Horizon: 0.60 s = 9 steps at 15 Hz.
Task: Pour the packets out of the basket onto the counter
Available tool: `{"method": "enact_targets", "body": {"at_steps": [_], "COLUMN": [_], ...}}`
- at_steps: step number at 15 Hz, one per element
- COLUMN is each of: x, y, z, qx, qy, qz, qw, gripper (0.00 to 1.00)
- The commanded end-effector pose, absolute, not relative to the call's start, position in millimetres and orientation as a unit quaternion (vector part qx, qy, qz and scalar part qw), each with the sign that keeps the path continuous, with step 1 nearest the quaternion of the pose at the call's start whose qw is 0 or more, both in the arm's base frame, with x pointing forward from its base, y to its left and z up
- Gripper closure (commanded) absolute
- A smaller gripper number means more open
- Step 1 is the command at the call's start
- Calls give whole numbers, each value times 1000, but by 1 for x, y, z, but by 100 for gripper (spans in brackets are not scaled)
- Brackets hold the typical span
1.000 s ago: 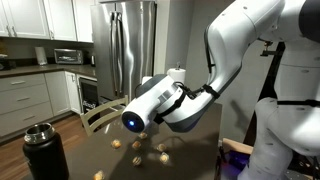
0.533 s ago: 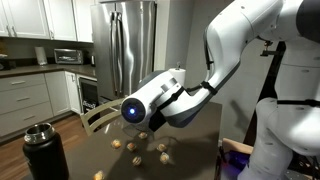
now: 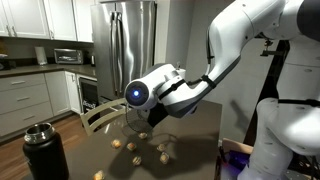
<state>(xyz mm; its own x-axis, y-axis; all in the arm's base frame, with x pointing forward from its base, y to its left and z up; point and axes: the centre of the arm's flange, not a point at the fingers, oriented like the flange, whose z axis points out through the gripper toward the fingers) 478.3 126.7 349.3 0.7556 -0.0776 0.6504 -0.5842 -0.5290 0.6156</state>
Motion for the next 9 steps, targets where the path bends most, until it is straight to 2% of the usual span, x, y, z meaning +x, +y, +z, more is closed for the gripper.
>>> {"method": "enact_targets", "body": {"at_steps": [1,9], "x": [471,487], "y": [94,46], "z": [376,401], "qx": [871,947], "qy": [-195,-173], "qz": [265,204], "qw": [365,180], "gripper": [99,99]}}
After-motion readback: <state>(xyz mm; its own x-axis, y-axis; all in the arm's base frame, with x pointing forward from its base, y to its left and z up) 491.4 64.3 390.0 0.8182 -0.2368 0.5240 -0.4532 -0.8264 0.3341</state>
